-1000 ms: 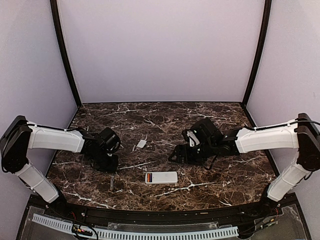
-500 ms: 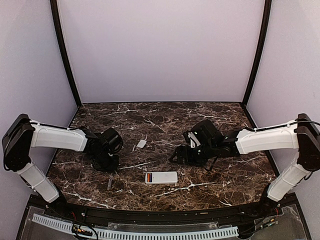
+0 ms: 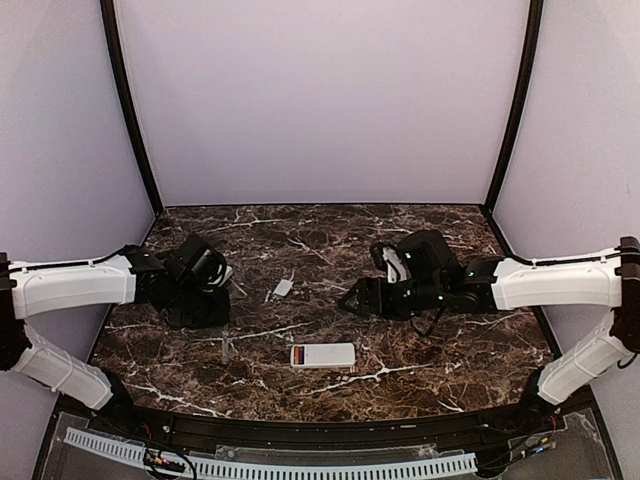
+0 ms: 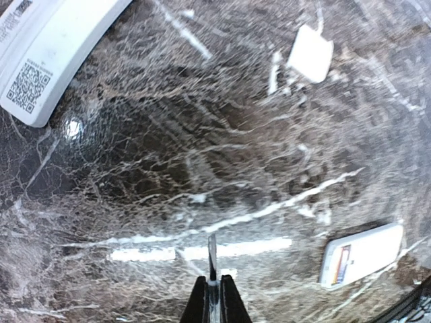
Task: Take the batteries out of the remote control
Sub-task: Pass from the left arm to the right
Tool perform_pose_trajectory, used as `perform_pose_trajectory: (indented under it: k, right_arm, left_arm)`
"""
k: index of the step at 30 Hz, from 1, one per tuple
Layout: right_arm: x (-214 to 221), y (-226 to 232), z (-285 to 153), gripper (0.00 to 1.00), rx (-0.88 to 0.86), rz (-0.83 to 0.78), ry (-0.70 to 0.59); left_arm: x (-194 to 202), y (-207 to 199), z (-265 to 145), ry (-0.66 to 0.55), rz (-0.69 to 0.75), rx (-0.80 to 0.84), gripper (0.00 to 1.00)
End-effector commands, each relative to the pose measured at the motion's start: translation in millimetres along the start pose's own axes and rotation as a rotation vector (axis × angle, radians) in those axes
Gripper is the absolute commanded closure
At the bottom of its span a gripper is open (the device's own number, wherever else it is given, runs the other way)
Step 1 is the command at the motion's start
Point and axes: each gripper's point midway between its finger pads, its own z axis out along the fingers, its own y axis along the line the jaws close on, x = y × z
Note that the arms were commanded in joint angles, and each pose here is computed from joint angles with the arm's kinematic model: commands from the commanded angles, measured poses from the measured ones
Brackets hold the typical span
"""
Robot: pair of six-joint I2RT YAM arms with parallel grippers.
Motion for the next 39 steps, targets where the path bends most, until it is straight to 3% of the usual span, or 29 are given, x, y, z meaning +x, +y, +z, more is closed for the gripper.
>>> perform_pose_trajectory:
  k: [1,7,15,21,27,33,39]
  right_arm:
    - [-12.2,51.6,-12.4,0.15,-0.135,-0.139,-0.083]
    - [-9.2,106.2,-1.5,0.18,-0.238,-0.233,-0.094]
    - [7.0,168.2,26.4,0.31,-0.335,-0.324,-0.046]
    - [17.1,187.4,38.8,0.36,-0.344,-0.358,-0.022]
    - [18.4,184.9,53.8,0.44,-0.317,-0.346,-0.003]
    - [14.9,192.5,54.1,0.63,-0.336,-0.343,-0.010]
    - [13.2,189.2,51.6,1.00,-0.338,-0.312,-0.022]
  left_arm:
    - [-15.7,-29.7,-33.3,-0.085,-0.082,0.193,1.00]
    - [-41.1,-80.5,-88.4,-0.229,-0.107,0.553,1.00]
    - [-45.2,-114.8,-134.0,-0.317,-0.016,0.844,1.00]
    - [-38.1,-130.2,-155.3,-0.341,0.068,0.991,1.00]
    - [-36.2,-128.2,-159.5,-0.363,0.075,1.015,1.00]
    - [-37.1,-126.6,-155.5,-0.354,0.055,1.000,1.00]
    - [-35.5,-122.4,-153.1,-0.352,0.071,0.962,0.98]
